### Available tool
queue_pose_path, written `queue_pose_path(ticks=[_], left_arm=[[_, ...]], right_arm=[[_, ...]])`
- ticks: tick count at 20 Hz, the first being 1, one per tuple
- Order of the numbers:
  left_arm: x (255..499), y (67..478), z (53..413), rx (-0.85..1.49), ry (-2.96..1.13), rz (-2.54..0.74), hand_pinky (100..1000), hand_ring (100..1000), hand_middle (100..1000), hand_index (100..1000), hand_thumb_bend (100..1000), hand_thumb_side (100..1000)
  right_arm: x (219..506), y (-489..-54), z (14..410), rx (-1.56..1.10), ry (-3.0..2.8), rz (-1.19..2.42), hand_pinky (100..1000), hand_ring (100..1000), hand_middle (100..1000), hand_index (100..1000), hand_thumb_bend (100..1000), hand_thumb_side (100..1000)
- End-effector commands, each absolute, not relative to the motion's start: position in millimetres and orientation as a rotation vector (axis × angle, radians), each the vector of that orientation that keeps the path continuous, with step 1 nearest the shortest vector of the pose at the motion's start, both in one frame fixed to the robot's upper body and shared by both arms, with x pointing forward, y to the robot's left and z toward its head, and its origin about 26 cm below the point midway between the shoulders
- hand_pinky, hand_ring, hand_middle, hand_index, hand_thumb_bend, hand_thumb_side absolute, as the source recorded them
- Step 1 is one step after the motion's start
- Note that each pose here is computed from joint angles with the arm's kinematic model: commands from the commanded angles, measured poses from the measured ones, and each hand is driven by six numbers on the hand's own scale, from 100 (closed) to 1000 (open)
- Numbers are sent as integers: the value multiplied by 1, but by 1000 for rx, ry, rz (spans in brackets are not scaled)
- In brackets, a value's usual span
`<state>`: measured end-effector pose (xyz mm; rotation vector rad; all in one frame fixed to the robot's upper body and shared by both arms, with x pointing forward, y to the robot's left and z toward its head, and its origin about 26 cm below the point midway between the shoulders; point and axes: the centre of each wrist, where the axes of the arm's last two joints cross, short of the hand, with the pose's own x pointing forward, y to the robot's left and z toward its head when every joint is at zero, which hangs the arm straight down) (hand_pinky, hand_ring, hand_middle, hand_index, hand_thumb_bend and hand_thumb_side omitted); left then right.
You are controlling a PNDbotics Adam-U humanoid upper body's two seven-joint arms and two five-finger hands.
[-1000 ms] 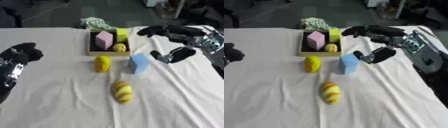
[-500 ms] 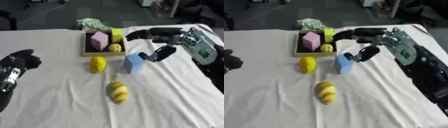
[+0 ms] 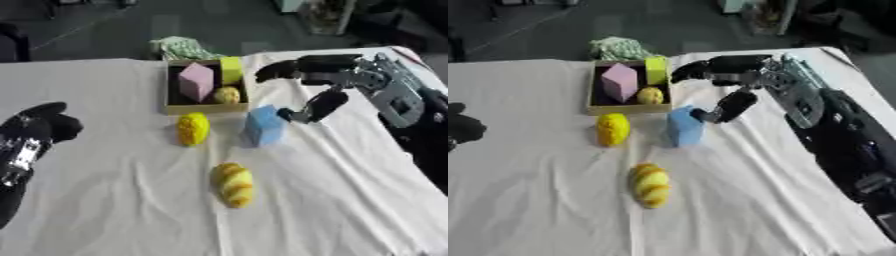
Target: Pick up objects on the table and place them in the box.
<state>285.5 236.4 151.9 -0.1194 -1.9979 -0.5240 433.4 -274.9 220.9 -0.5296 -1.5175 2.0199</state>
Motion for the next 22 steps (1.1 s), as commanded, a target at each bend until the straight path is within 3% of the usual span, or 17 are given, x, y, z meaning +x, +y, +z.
queue_pose_path(ticks=[1, 22], left_arm=[[284, 234, 158, -122, -2015, -541, 824, 733, 649, 834, 100, 710], [283, 230, 155, -138, -2004, -549, 824, 734, 649, 835, 100, 722]], right_arm=[[436, -276, 233, -506, -1322, 2350, 935, 1000, 1000, 1000, 357, 387], [452, -265, 186, -638, -1185, 2398, 926, 1000, 969, 1000, 353, 405]])
